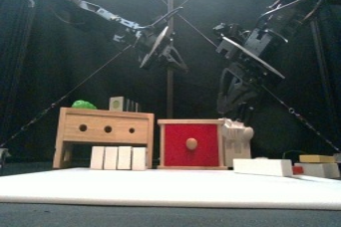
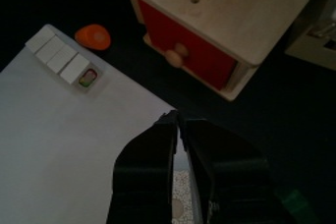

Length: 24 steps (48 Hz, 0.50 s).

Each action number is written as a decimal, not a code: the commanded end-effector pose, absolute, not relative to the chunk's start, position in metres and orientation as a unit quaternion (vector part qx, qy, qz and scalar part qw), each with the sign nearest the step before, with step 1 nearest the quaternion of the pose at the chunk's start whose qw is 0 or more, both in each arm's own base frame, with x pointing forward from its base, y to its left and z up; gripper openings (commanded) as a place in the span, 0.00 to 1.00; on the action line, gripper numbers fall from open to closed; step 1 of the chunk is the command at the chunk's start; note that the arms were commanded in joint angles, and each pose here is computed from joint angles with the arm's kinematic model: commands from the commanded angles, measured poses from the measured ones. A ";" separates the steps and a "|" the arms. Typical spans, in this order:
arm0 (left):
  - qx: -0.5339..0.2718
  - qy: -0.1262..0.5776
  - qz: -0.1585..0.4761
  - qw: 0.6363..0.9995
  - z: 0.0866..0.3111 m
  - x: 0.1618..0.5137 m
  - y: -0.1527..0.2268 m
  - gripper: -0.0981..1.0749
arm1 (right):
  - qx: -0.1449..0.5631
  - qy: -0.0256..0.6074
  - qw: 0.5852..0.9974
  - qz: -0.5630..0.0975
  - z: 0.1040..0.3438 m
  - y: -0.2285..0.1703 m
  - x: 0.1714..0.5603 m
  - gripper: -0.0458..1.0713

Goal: Grab medium sized cookie cutter

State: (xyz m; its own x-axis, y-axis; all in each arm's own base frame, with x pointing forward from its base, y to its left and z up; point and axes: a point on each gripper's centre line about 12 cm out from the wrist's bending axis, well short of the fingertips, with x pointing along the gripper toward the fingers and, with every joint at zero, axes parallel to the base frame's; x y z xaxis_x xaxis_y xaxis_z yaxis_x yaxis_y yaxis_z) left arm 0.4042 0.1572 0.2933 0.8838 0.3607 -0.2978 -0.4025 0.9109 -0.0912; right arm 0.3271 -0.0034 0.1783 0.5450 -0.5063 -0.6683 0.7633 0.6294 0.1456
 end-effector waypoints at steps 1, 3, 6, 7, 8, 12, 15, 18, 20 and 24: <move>-0.046 0.120 0.182 0.975 0.300 0.391 0.135 0.37 | 0.228 0.287 0.856 -0.364 0.190 0.001 0.327 0.52; -0.034 0.117 0.175 0.977 0.296 0.385 0.124 0.37 | 0.228 0.288 0.856 -0.363 0.189 0.003 0.326 0.52; -0.023 0.111 0.165 0.980 0.292 0.377 0.111 0.37 | 0.229 0.291 0.855 -0.364 0.187 0.003 0.325 0.52; -0.020 0.108 0.161 0.981 0.289 0.374 0.105 0.37 | 0.229 0.291 0.855 -0.364 0.187 0.003 0.325 0.52; -0.019 0.104 0.159 0.982 0.288 0.371 0.101 0.37 | 0.229 0.293 0.854 -0.365 0.186 0.003 0.324 0.52; -0.019 0.099 0.149 0.984 0.281 0.359 0.086 0.37 | 0.229 0.294 0.853 -0.366 0.185 0.003 0.323 0.52; -0.019 0.101 0.143 0.984 0.273 0.350 0.076 0.37 | 0.228 0.295 0.852 -0.367 0.185 0.002 0.322 0.52; -0.014 0.109 0.132 0.985 0.265 0.343 0.067 0.38 | 0.228 0.295 0.852 -0.368 0.184 0.002 0.322 0.52; -0.008 0.115 0.122 0.986 0.261 0.338 0.061 0.38 | 0.227 0.295 0.852 -0.367 0.184 0.002 0.322 0.52; 0.004 0.126 0.105 0.986 0.251 0.332 0.050 0.38 | 0.228 0.295 0.853 -0.367 0.185 0.002 0.321 0.52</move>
State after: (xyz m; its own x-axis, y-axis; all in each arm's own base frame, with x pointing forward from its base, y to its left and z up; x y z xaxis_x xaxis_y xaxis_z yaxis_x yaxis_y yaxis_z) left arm 0.3359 0.0589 0.2483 0.9359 0.2306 -0.2662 -0.2356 0.9718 0.0134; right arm 0.3213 0.0020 0.1724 0.5315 -0.4954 -0.6870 0.7657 0.6279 0.1395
